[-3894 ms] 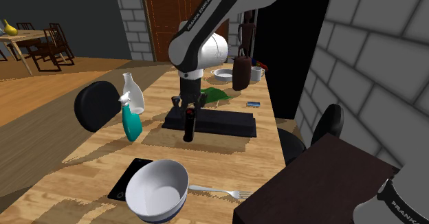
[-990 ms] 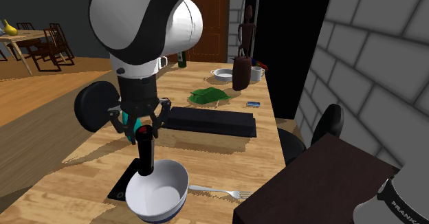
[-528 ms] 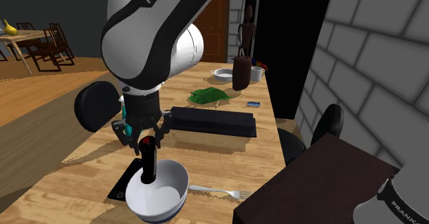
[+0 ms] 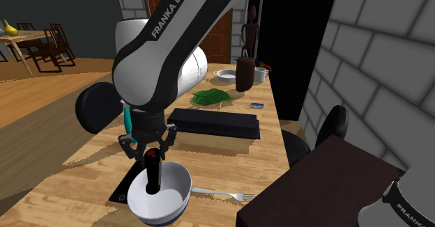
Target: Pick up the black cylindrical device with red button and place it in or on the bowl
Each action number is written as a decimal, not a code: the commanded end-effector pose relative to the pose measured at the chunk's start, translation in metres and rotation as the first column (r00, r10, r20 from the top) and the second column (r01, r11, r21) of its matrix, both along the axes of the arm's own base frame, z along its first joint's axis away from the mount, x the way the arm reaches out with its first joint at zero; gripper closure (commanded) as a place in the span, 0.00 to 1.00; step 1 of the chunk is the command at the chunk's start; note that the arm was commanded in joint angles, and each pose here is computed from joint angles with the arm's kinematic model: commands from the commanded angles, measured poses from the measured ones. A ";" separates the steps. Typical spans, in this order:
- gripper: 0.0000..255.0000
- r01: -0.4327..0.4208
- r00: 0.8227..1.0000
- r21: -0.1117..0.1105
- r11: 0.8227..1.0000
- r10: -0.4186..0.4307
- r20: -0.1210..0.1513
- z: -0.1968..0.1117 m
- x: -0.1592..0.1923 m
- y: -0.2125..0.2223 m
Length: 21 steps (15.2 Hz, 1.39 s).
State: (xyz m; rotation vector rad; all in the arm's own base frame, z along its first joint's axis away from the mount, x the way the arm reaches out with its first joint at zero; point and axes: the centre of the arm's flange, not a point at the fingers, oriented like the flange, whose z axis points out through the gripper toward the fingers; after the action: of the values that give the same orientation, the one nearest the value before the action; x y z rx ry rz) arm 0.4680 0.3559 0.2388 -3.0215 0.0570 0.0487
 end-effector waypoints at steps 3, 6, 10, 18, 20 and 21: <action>1.00 0.000 1.000 0.000 1.000 0.000 0.001 -0.001 0.000 0.000; 1.00 0.000 1.000 0.000 1.000 0.000 0.001 -0.001 0.000 0.000; 0.00 0.000 1.000 0.000 1.000 0.000 0.001 -0.001 0.000 0.000; 0.00 0.000 1.000 0.000 1.000 0.000 0.001 0.049 0.002 -0.006; 0.00 0.000 1.000 0.000 1.000 0.000 0.001 0.049 0.002 -0.006; 0.00 0.000 1.000 0.000 1.000 0.000 0.001 0.049 0.002 -0.006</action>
State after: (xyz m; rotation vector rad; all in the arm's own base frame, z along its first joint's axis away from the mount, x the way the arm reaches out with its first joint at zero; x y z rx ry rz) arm 0.4698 0.3501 0.2876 -3.0208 0.0569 0.0472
